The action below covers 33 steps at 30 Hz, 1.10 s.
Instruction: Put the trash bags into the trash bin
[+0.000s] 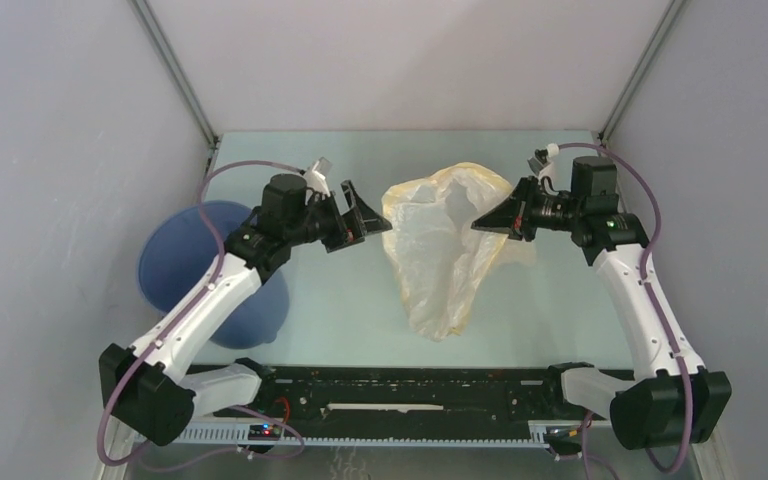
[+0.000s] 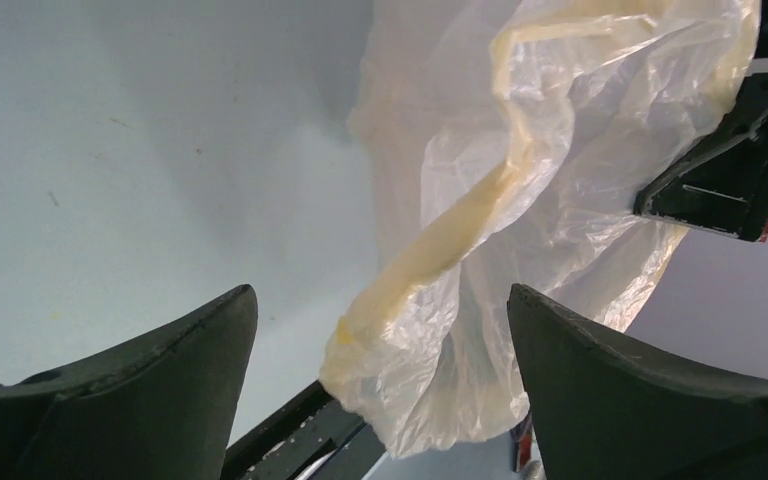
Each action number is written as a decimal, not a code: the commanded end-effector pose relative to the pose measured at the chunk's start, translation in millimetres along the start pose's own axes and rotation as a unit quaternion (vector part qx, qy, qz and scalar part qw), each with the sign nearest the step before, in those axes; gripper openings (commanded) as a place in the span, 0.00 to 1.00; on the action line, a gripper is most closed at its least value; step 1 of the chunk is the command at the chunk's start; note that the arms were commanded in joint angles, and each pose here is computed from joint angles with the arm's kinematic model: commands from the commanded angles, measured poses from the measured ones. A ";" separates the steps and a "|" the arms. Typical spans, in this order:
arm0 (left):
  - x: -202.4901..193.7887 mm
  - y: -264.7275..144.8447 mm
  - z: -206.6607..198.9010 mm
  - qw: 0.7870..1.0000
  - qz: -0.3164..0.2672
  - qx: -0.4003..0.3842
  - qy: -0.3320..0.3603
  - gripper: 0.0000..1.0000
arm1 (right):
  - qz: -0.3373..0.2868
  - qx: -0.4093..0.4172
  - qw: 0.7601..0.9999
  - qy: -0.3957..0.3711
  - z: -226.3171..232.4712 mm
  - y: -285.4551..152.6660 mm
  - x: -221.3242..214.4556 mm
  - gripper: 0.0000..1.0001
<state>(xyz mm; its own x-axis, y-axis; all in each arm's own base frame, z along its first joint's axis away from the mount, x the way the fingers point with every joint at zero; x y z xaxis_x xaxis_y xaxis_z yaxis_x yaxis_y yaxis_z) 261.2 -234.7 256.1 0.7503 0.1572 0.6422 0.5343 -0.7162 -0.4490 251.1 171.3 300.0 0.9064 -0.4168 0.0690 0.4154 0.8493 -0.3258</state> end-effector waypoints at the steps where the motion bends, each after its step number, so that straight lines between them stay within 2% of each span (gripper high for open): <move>1: 11.1 1.4 -18.3 0.996 -0.052 -0.064 -0.038 0.98 | 0.008 0.031 0.999 -0.022 31.7 -17.0 -12.2 0.00; 5: 14.1 4.6 -44.8 0.989 -0.083 -0.115 -0.036 0.98 | 0.001 0.036 0.999 -0.019 36.2 -20.1 -11.8 0.00; 8: 6.5 8.5 -60.1 0.986 -0.079 -0.141 -0.029 0.95 | 0.001 0.041 0.999 -0.018 39.7 -20.8 -12.0 0.00; 12: -13.4 24.0 -44.3 0.991 -0.036 -0.113 -0.060 0.60 | -0.002 0.038 0.999 -0.017 39.3 -23.4 -14.2 0.00; 14: -18.4 28.8 -30.9 0.995 -0.019 -0.076 -0.057 0.36 | -0.004 0.022 1.000 -0.017 31.3 -23.8 -16.7 0.00; 16: -16.4 29.6 -16.0 0.998 -0.014 -0.032 -0.052 0.06 | -0.004 -0.011 1.000 -0.012 14.7 -23.2 -20.1 0.00; 17: -13.1 29.2 -4.2 0.998 -0.018 -0.001 -0.054 0.01 | -0.003 -0.028 1.000 -0.007 6.0 -21.6 -22.5 0.00; 21: -10.9 24.1 44.6 0.989 -0.017 0.121 -0.083 0.00 | -0.035 -0.106 0.994 0.018 -33.4 -5.6 -9.7 0.00; 24: 5.1 23.3 80.2 0.963 0.007 0.202 -0.176 0.00 | -0.109 -0.213 0.969 0.060 -71.9 3.4 31.3 0.00; 25: 21.6 24.3 81.4 0.957 0.014 0.210 -0.200 0.00 | -0.122 -0.219 0.966 0.059 -67.5 8.5 47.2 0.00; 26: 44.7 26.2 75.6 0.957 0.011 0.208 -0.201 0.00 | -0.133 -0.217 0.966 0.048 -53.1 12.1 62.3 0.00; 28: 126.5 7.6 35.6 0.969 -0.068 0.202 -0.124 0.00 | -0.145 -0.191 0.971 0.002 6.8 11.3 87.5 0.00; 30: 200.9 -48.9 -32.1 0.963 -0.182 0.198 -0.016 0.00 | -0.180 -0.145 0.969 -0.091 100.7 -10.2 94.2 0.00; 33: 244.2 -152.6 -120.7 0.930 -0.323 0.155 0.083 0.00 | -0.254 -0.007 0.938 -0.237 235.6 -73.1 59.7 0.00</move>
<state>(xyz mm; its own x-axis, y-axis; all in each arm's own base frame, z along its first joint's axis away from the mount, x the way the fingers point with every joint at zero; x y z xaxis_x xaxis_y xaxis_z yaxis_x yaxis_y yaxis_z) 406.9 -211.6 339.2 0.6484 0.3794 0.6600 0.7613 -0.3250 -0.5611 371.6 164.0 338.0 0.7805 -0.5851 0.2202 0.5775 0.5399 -0.6124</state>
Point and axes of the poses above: each gripper's point midway between its finger pads, its own y axis out along the fingers, its own z axis along the line the jaws close on, x = y × z, the point moved 1 cm from there along -y, back along the fingers, and after that the axes turned 14 degrees about y, right-handed, at the moved point
